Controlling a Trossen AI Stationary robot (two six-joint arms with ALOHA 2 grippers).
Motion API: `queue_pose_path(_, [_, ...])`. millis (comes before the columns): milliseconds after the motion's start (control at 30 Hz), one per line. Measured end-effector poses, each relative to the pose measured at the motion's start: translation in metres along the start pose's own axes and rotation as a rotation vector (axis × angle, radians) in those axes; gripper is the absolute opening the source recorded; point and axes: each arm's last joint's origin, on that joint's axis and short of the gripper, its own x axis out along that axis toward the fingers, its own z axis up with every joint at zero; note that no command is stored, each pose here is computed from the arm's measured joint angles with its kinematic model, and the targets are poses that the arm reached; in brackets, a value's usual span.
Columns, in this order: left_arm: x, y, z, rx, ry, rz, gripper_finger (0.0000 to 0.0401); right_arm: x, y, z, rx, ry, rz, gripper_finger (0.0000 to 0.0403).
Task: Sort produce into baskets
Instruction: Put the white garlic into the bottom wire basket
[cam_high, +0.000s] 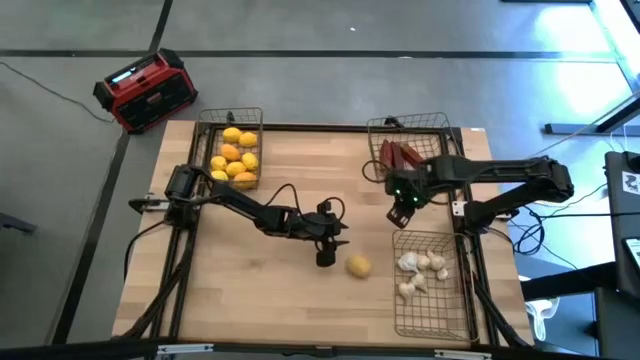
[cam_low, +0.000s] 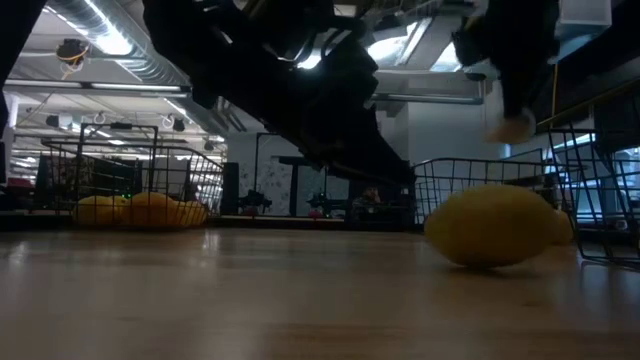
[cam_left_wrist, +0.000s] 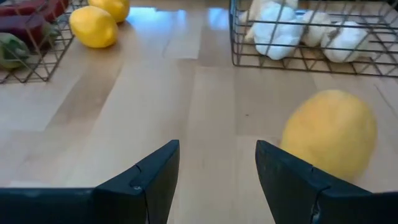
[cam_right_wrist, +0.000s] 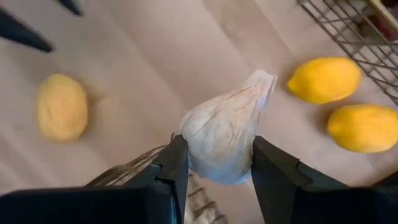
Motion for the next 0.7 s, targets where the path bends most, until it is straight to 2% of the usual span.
queue_pose_path(300, [-0.001,-0.007,-0.001,0.009,0.003,-0.015,0.0207,-0.035,0.042,-0.031,-0.057,-0.041,0.109,0.0134])
queue_pose_path(700, [-0.002,-0.009,-0.001,-0.011,0.003,-0.019,0.0208,-0.042,0.079,-0.083,-0.070,-0.022,0.166,0.0134])
